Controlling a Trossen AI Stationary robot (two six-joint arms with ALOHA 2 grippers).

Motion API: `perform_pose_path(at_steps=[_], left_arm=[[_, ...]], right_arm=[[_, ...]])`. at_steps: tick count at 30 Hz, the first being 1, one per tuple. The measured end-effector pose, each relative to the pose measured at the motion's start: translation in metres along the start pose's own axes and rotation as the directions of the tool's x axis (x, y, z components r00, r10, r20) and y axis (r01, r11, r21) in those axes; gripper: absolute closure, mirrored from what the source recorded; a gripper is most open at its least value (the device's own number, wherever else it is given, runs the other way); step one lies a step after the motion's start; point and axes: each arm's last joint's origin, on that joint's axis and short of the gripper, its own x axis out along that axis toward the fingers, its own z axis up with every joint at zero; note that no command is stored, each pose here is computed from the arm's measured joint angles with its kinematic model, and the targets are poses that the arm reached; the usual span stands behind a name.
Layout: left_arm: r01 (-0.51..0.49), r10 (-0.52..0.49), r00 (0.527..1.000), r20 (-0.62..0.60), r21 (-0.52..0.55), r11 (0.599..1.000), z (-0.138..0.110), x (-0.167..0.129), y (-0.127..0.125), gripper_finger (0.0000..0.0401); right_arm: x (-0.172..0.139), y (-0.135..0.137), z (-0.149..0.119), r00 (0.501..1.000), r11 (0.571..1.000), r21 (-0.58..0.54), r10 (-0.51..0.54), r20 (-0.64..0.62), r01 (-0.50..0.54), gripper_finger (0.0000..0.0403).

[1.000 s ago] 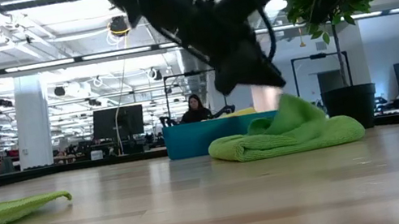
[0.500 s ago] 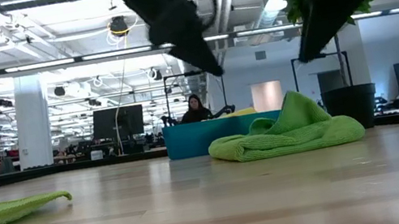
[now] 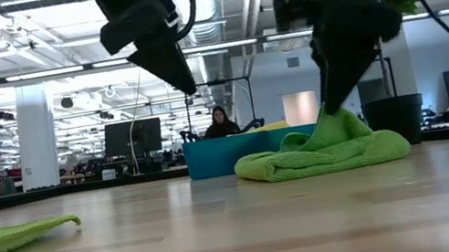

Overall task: Fold microfiber towels
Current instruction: Fold the green microfiber cloth

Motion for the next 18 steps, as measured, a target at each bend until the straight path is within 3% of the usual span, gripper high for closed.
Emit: perform_pose_path(at_steps=[5,8,11,18], left_arm=[[-0.015,0.015,1.0,-0.013,-0.007,1.0,-0.003,-0.002,-0.003,0.0266],[-0.016,0.015,1.0,-0.018,-0.011,1.0,-0.003,-0.002,-0.003,0.0266],[-0.02,0.02,1.0,-0.022,-0.007,1.0,-0.004,-0.002,-0.003,0.0266],[-0.02,0.02,0.999,-0.032,0.0,1.0,-0.006,-0.001,-0.003,0.0266]], right_arm=[[0.012,-0.005,0.002,1.0,1.0,-0.028,-0.01,-0.025,0.009,0.0161],[0.019,-0.003,0.005,1.0,1.0,-0.026,-0.008,-0.026,0.008,0.0182],[0.02,-0.002,0.003,0.999,0.999,-0.037,-0.011,-0.037,0.01,0.0227],[0.017,0.001,0.001,0.999,0.998,-0.057,-0.013,-0.038,0.011,0.0377]])
